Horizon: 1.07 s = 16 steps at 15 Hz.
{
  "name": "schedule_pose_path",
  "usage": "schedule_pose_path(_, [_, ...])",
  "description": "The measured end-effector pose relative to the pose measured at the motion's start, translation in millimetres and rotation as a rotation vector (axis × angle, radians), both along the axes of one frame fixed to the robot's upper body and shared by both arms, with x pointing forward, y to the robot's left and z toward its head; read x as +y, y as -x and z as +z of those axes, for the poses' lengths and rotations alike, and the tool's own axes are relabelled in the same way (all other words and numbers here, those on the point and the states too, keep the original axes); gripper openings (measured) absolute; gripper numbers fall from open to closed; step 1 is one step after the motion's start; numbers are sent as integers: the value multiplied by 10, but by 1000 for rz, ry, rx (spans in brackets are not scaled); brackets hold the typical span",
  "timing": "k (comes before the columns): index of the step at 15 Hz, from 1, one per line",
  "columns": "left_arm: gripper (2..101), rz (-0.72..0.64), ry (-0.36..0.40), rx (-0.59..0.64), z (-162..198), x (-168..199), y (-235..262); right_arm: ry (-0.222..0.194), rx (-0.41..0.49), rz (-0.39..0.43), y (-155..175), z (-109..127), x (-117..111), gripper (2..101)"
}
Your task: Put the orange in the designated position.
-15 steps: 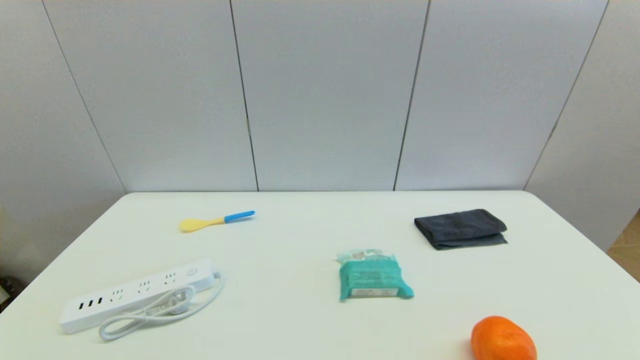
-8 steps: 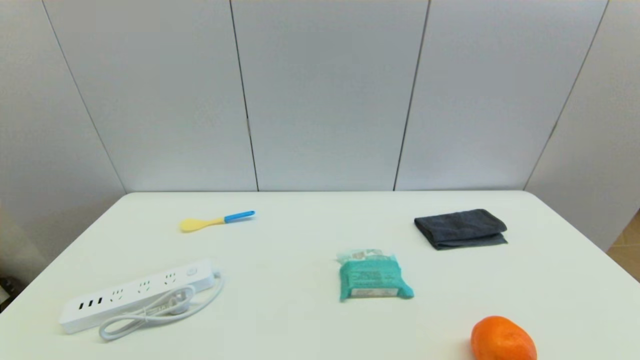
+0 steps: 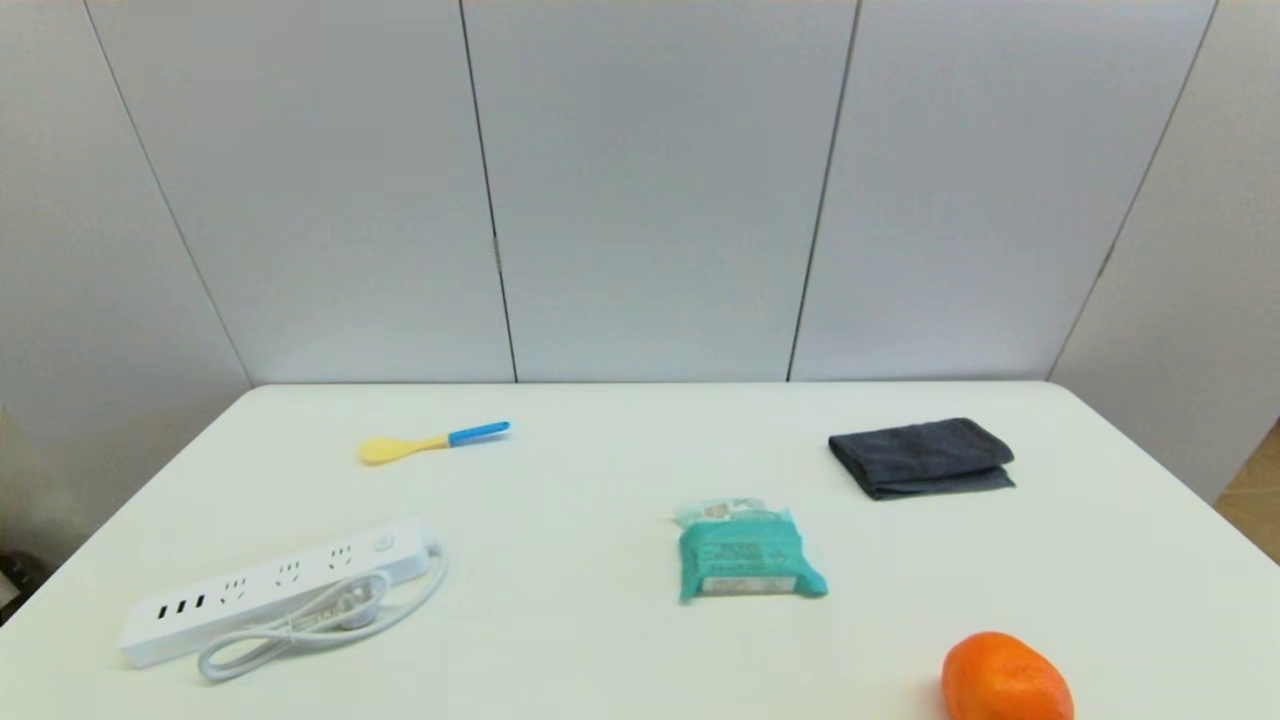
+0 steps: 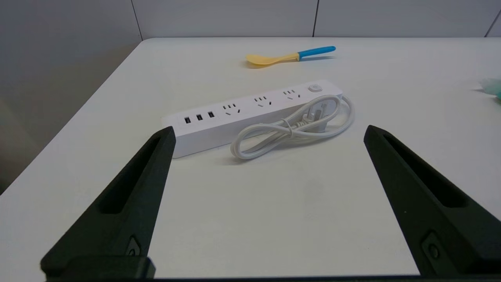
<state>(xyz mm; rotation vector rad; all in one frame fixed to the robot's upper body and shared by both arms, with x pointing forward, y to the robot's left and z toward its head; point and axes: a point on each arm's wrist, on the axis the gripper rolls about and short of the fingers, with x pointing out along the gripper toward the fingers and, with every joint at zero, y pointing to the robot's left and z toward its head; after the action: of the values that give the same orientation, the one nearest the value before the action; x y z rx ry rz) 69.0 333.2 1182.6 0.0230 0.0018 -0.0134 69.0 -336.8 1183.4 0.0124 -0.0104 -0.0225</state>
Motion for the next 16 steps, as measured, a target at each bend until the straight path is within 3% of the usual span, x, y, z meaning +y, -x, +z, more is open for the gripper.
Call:
schedule_pose_path(11, [979, 0, 0, 0, 0, 0, 0, 18, -1, -4, -7, 45, -1, 971])
schedule_pose_path(16, [979, 0, 0, 0, 0, 0, 0, 16, 9, -37, -55, 478, -7, 971])
